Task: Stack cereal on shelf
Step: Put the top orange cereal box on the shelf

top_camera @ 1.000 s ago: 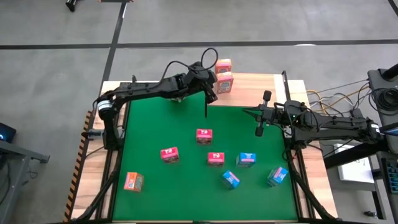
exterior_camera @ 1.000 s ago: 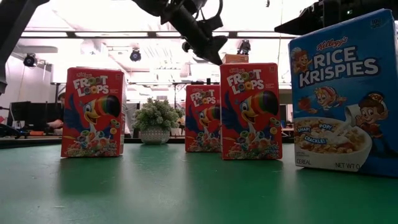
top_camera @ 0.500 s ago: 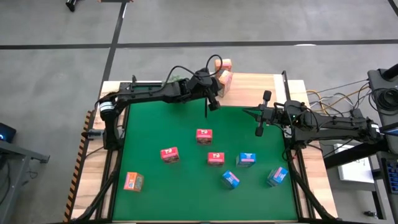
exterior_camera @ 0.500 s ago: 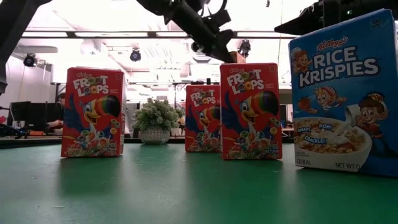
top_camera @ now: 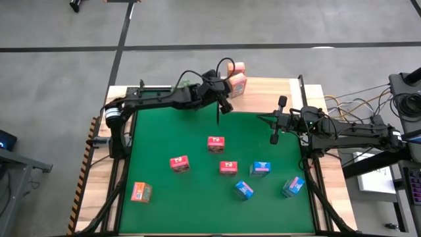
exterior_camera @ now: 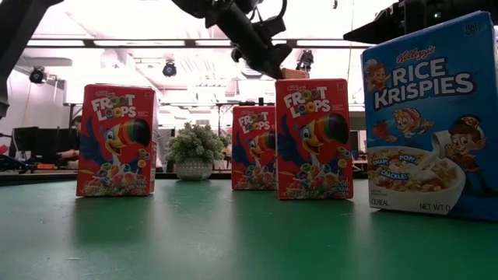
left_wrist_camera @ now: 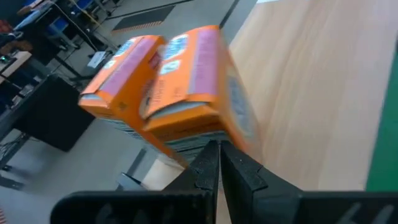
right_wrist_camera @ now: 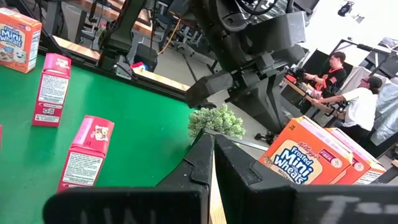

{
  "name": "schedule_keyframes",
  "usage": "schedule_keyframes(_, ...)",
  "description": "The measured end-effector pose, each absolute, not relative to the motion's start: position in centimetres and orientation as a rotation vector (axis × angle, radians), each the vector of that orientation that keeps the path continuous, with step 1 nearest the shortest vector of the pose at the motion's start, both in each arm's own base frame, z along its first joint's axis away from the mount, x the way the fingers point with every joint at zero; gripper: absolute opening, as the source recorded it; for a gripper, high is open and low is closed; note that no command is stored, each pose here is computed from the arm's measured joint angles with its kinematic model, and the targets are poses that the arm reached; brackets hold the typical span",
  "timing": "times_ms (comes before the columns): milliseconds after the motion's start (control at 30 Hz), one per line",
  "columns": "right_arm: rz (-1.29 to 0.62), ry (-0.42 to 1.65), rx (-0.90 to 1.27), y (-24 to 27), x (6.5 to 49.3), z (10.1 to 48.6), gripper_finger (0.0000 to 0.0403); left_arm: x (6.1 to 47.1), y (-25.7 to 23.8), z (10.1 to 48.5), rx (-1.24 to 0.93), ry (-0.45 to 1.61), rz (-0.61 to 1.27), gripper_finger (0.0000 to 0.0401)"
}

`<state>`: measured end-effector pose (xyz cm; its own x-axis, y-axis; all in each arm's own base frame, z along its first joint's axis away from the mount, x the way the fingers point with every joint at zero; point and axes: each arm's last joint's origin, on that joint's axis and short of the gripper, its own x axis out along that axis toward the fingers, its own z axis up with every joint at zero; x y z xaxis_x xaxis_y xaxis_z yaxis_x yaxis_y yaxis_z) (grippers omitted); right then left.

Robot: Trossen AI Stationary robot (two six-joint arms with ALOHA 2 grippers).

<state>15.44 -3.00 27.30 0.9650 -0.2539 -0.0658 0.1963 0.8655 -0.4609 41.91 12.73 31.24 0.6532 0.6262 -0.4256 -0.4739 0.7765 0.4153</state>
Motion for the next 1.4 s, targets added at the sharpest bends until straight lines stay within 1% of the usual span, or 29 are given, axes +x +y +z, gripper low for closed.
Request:
schedule_keyframes(67,-0.236,0.126,-0.469,-3.0,15.4,27.3,0.0009,42.0,12.1,31.2,0.284,0.596,0.612,0.0)
schedule_keyframes(200,-0.236,0.126,-0.47,-3.0,15.4,27.3,0.0009,42.2,10.8,31.0,0.304,0.622,0.483,0.0)
schedule_keyframes(300,-0.236,0.127,-0.478,-3.0,15.4,27.3,0.0009,42.7,10.5,31.0,0.318,0.582,0.433,0.0)
schedule_keyframes(633,-0.236,0.127,-0.479,-3.0,15.4,27.3,0.0009,42.0,13.8,31.3,0.307,0.548,0.517,0.0)
schedule_keyframes(800,-0.236,0.128,-0.482,-3.0,15.4,27.3,0.0009,41.8,15.0,31.0,0.26,0.552,0.551,0.0)
schedule_keyframes(1167,-0.236,0.128,-0.484,-3.0,15.4,27.3,0.0009,42.0,14.3,30.9,0.251,0.555,0.536,0.0)
schedule_keyframes(1400,-0.236,0.128,-0.484,-3.0,15.4,27.3,0.0009,42.0,11.4,32.1,0.286,0.545,0.469,0.0)
